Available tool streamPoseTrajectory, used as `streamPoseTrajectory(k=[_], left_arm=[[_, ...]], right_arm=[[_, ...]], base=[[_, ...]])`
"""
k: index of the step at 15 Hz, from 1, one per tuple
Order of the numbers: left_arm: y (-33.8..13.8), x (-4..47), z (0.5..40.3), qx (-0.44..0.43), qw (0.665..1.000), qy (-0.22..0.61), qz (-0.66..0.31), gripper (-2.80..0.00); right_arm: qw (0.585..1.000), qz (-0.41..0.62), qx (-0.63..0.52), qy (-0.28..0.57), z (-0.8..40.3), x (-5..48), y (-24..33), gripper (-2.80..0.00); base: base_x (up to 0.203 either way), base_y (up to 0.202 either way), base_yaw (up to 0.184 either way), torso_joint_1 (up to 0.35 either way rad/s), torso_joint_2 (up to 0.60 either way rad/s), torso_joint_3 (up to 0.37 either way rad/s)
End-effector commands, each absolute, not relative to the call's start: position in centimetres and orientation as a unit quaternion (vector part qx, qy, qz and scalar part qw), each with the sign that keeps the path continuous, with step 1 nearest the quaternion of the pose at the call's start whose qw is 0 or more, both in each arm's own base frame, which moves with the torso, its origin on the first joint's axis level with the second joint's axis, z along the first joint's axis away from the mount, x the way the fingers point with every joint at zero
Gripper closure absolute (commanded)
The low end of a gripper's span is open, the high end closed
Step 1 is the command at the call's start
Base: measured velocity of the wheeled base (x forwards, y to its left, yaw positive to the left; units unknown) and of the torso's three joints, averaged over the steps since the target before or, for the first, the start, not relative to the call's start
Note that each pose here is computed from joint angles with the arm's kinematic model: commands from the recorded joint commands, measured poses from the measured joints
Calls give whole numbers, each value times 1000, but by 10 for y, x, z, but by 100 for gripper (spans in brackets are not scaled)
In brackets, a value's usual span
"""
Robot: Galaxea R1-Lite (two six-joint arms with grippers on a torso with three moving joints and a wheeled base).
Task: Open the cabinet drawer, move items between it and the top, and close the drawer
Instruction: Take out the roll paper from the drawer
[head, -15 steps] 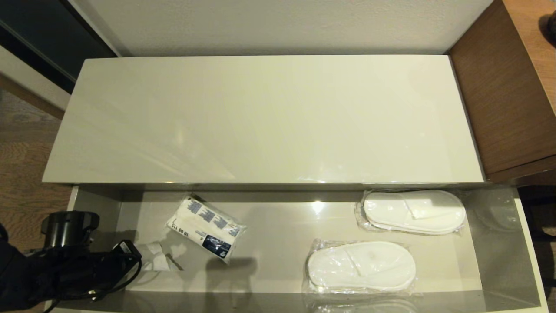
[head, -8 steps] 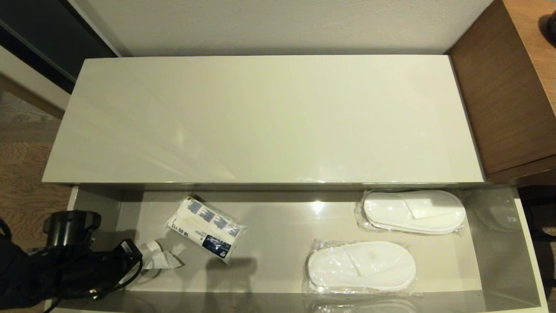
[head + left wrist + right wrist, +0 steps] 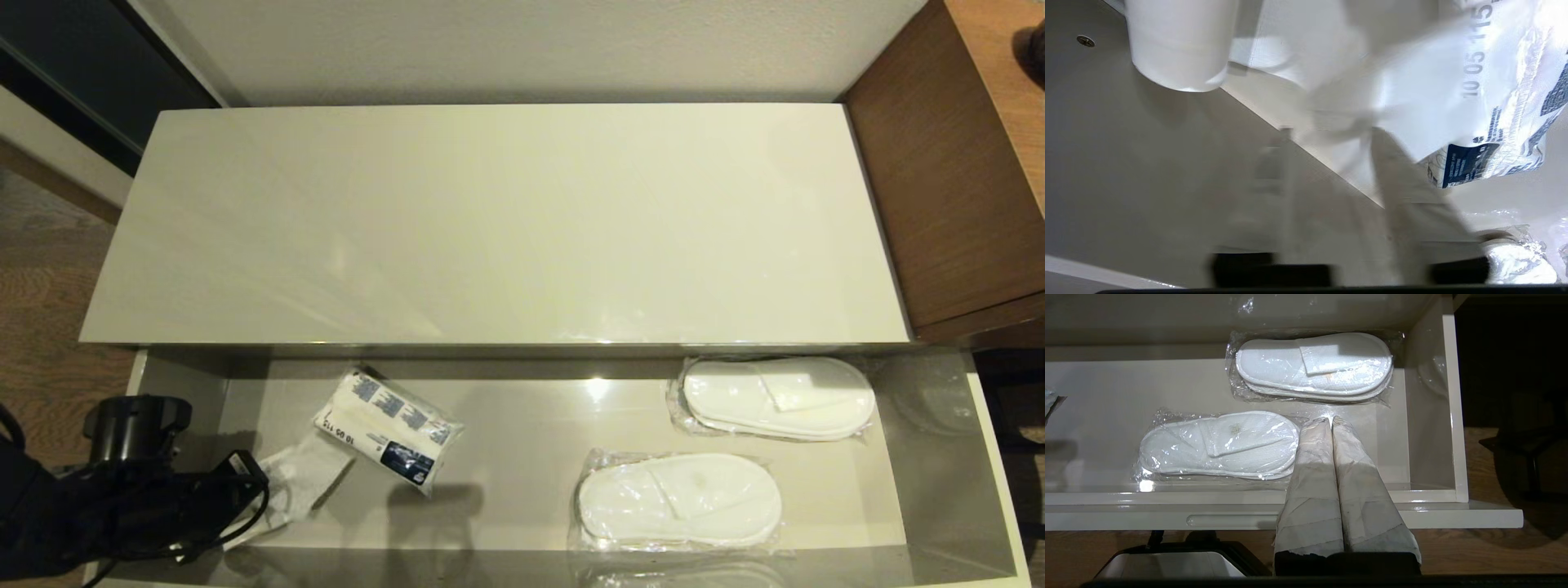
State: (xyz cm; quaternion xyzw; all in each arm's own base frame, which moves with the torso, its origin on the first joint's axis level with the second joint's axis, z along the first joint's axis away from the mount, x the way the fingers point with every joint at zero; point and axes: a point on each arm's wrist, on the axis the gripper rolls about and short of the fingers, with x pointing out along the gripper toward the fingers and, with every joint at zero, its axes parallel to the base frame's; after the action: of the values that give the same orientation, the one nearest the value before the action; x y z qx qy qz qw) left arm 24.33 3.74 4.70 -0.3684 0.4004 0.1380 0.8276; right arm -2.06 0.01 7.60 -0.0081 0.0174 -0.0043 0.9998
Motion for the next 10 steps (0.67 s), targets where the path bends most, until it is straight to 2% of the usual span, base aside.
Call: streamPoseTrajectory(k=[1,10], left_arm=[[38,244,48,-371,828,397,138,-280],[38,245,48,-370,828,397,141,-280]], right_arm=[[1000,-4,-8,18,76,-21,0,0],[1000,-4,-8,17,76,-21,0,0]], base=[[0,0,0,0,0,0],[0,0,0,0,0,0]])
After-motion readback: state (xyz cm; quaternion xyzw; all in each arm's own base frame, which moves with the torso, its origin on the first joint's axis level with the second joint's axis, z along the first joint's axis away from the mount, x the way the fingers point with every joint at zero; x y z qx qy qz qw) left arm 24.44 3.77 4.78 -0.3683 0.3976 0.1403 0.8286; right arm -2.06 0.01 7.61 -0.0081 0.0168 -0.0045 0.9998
